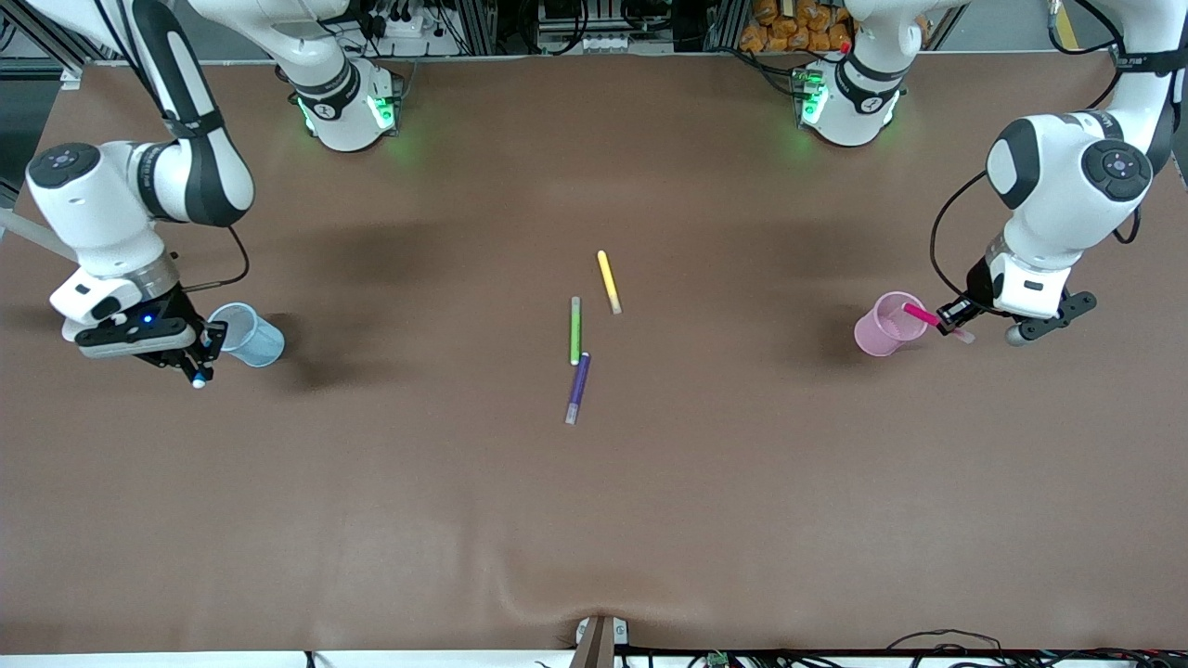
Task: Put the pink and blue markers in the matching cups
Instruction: 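Release the pink marker and blue marker into their cups with both grippers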
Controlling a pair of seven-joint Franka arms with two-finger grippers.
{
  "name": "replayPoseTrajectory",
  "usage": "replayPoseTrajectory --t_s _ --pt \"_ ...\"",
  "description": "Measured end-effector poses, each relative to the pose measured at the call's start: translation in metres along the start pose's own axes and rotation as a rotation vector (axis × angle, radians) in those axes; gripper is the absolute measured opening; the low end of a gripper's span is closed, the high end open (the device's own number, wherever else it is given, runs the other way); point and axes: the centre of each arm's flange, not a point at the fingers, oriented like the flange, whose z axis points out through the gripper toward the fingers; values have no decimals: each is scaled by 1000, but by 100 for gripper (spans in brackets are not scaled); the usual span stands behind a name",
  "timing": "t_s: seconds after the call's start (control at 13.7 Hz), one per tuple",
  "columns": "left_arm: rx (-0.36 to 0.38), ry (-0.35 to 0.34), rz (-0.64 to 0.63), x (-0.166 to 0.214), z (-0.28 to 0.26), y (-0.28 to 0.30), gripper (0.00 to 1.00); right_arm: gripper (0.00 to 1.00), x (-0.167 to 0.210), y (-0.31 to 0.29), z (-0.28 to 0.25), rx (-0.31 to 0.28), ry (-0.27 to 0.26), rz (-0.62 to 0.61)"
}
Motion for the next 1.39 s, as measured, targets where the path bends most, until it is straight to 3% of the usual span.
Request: replayPoseTrajectory --t_s 0.29,0.58,0.66,1.09,1.17,1.24,1.39 --pt "5 -28 8 -4 14 4 18 18 -23 -11 3 -9 47 1" --pt "6 -53 14 -12 26 13 18 18 -43 -17 10 -8 47 4" --pt "6 -58 5 -15 28 19 22 18 -46 -16 11 -8 43 9" --pt "23 -96 -4 -13 18 37 85 18 -55 -16 13 -9 39 15" --pt "36 -115 -4 -7 10 39 96 24 -55 -16 13 -9 38 16" --pt "47 -132 -5 1 0 42 100 33 -56 -16 13 -9 39 16" --pt "66 -158 -4 16 -25 47 100 54 -55 -15 12 -11 44 16"
